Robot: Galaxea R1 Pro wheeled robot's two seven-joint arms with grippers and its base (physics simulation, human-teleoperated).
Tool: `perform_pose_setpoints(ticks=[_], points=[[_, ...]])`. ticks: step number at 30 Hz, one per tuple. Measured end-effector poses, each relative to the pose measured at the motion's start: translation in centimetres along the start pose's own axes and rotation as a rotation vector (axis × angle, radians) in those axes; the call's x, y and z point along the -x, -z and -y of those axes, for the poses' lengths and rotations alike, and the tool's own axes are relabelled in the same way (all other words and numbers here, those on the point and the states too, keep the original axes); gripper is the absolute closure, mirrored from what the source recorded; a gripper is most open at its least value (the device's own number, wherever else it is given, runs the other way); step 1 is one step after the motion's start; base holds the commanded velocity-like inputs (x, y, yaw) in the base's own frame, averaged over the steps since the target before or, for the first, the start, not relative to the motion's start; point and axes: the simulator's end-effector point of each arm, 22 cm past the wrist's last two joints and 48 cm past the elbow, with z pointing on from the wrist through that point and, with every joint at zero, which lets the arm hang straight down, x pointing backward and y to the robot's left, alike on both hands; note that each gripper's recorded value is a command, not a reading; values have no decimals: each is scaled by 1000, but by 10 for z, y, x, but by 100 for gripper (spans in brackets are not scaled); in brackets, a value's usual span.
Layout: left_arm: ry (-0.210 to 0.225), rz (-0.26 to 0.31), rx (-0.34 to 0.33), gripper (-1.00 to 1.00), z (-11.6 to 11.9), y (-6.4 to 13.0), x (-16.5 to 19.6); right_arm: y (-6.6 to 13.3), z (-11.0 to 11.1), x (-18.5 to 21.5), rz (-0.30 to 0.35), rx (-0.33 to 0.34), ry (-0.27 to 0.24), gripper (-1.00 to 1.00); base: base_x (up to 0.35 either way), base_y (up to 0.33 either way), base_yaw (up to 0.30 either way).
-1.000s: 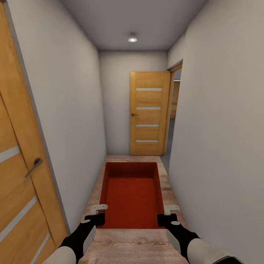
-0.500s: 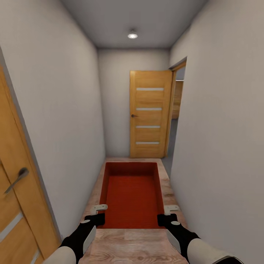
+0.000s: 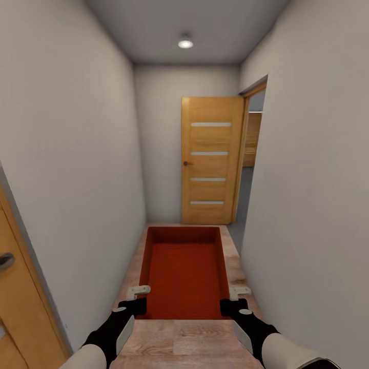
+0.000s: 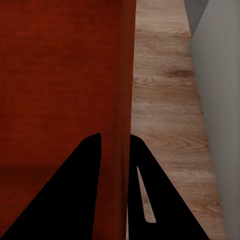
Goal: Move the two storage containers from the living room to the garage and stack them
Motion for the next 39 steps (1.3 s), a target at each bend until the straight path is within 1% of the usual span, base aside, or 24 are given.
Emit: perform_pose_setpoints(ticks=[39], points=[[0, 0, 0, 100, 0, 0, 0, 0, 0, 0, 0, 0, 0, 100, 323, 0, 0]])
